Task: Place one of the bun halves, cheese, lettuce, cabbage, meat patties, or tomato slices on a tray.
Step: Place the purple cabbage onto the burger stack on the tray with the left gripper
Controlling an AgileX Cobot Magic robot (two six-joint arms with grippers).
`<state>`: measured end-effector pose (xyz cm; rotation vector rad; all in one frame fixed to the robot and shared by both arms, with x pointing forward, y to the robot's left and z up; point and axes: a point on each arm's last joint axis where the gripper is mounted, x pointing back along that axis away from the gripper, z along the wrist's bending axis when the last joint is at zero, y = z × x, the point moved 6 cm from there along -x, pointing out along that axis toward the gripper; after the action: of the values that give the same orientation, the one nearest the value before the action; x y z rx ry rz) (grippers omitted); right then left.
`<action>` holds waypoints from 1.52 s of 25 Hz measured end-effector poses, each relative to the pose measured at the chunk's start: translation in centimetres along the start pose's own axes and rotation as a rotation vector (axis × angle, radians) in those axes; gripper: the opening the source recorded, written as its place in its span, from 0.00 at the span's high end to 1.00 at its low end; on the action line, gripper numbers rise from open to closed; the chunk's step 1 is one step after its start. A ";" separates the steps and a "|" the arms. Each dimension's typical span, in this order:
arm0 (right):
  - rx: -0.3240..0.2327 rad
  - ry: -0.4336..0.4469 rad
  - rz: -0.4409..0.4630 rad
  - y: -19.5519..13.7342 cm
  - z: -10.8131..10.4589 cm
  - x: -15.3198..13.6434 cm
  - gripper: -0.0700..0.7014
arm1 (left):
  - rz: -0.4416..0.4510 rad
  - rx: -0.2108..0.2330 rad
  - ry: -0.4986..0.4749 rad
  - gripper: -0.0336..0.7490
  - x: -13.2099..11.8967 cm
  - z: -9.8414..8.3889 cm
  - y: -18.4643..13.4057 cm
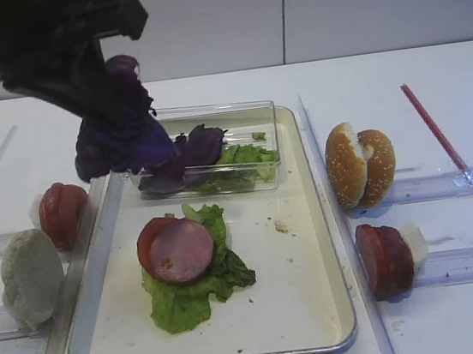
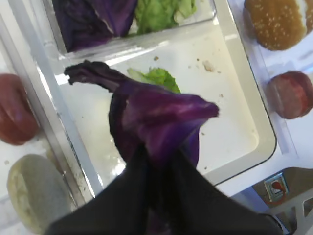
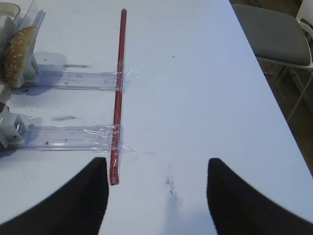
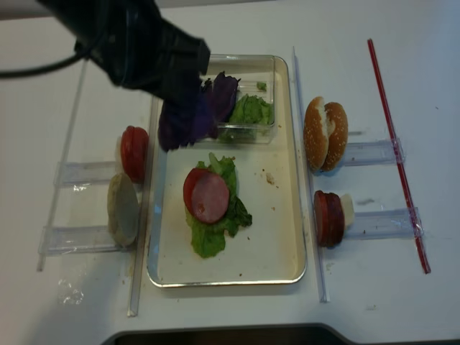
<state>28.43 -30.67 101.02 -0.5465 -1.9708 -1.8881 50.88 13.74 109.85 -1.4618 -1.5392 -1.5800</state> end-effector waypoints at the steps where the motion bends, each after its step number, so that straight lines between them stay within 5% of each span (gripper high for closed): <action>1: 0.000 0.000 0.000 0.0 0.0 0.0 0.31 | 0.015 0.006 -0.001 0.89 -0.2 0.1 -0.6; 16: 0.000 0.000 0.000 0.0 0.0 0.0 0.31 | 0.148 0.038 -0.028 0.89 -3.2 0.1 -3.7; 29: -0.002 0.000 0.000 0.0 0.0 0.0 0.31 | 0.337 0.053 -0.036 0.89 -10.4 0.4 -3.6; 38: -0.002 0.000 0.000 0.0 0.0 0.0 0.31 | 0.254 0.043 -0.075 0.90 -12.7 0.1 -2.0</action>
<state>28.43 -30.67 101.02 -0.5470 -1.9693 -1.8900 53.03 10.22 97.64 -1.6360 -1.3563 -1.3504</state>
